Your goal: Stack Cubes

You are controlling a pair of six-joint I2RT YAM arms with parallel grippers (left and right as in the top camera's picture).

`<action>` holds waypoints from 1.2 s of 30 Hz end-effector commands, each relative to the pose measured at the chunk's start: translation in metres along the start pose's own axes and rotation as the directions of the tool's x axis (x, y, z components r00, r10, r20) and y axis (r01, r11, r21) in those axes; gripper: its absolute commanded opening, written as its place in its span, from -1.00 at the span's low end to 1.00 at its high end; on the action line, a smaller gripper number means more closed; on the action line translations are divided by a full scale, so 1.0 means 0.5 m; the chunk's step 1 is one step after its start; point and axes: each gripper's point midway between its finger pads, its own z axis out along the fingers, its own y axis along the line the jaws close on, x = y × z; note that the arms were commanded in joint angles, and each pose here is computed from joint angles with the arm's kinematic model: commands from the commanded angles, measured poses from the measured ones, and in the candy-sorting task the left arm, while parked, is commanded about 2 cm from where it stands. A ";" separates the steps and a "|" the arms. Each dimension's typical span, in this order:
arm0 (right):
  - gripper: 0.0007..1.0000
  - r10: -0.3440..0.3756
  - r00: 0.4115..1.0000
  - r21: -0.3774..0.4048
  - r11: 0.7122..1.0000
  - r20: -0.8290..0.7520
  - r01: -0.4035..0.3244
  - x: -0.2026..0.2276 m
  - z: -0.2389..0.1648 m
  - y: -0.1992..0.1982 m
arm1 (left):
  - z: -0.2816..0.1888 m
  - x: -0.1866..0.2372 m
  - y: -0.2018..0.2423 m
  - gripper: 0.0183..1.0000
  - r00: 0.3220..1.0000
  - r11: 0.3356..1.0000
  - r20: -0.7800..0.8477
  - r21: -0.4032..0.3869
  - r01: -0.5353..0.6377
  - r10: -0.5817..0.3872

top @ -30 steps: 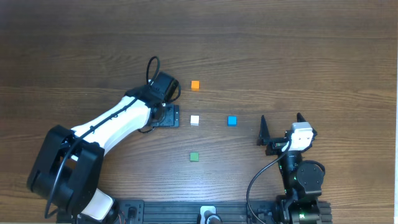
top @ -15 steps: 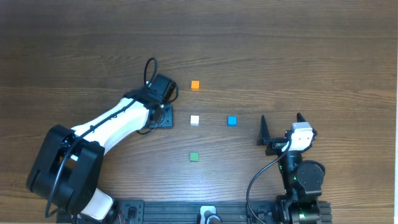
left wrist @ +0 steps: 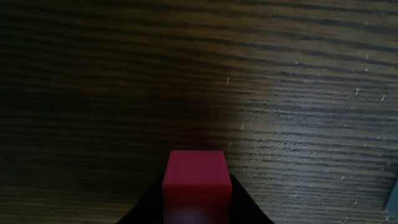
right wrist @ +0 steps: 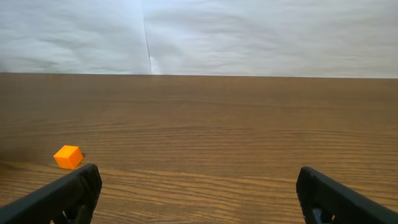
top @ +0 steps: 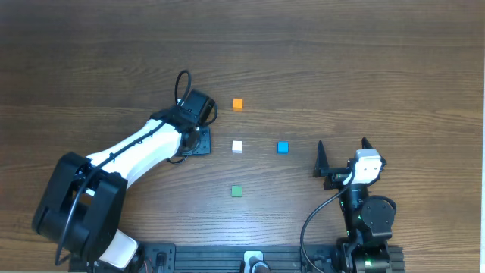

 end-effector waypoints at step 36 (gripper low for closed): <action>0.99 0.002 1.000 -0.002 1.000 0.000 -0.002 0.005 0.001 -0.001 | -0.128 0.005 -0.243 -0.91 1.000 0.999 0.018 -0.030 -0.013 0.014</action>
